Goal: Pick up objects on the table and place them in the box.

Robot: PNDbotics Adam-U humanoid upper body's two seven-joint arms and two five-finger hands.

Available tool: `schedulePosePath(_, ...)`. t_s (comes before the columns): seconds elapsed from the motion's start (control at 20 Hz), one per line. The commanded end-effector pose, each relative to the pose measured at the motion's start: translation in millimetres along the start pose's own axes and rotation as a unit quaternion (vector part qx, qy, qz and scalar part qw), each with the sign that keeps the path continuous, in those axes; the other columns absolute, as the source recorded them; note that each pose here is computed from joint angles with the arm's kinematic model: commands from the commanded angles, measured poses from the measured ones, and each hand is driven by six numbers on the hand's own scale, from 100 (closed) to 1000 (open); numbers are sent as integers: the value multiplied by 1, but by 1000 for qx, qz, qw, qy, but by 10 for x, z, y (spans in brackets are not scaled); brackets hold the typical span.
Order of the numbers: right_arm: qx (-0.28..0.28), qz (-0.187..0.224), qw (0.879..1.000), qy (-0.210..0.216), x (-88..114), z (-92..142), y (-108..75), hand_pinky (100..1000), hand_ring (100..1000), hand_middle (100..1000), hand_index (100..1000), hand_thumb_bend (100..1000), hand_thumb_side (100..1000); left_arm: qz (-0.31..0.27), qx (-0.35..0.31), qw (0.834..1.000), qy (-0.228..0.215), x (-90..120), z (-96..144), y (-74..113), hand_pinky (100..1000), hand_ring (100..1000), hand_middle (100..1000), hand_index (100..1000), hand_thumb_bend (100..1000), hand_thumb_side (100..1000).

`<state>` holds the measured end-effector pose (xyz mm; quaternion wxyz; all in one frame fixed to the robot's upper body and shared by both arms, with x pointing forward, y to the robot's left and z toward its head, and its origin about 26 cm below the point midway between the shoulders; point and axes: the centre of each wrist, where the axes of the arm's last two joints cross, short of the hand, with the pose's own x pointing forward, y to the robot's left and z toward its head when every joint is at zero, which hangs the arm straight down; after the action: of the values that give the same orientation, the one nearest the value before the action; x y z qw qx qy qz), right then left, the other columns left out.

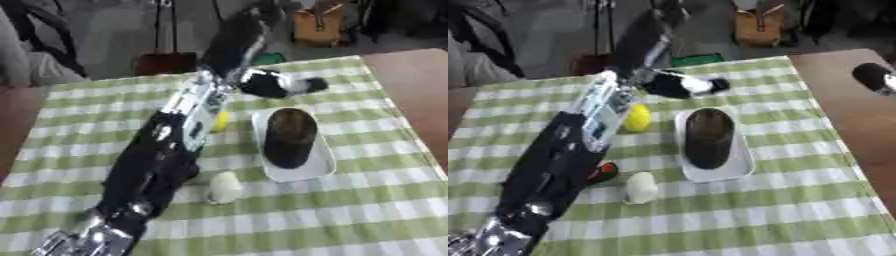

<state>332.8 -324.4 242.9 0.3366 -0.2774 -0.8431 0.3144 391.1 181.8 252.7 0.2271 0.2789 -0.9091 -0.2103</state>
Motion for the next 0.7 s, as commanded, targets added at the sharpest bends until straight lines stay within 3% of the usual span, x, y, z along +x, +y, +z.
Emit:
schedulePosePath(0.05,-9,17,1000,5,-24,16,-112,544,595,684,854,713,544,35,50,998,6,-12,96,705,676,752,857,879,727,756)
schedulePosePath(0.15,-9,17,1000,10,-43,37,-107,544,594,684,853,713,544,25,56,997,47,-148,344,965,667,744,855,878,712,766)
schedulePosePath(0.3,-8,17,1000,14,-57,53,-101,543,594,683,853,713,544,15,59,993,103,-304,649,1136,660,737,853,876,700,777)
schedulePosePath(0.5,-7,18,1000,20,-76,78,-101,542,594,683,853,712,541,29,74,978,193,-529,1129,1169,632,706,840,872,672,804)
schedulePosePath(0.7,-7,15,1000,21,-79,86,-82,540,594,682,853,712,540,50,76,972,215,-569,1281,1115,629,705,842,873,661,811)
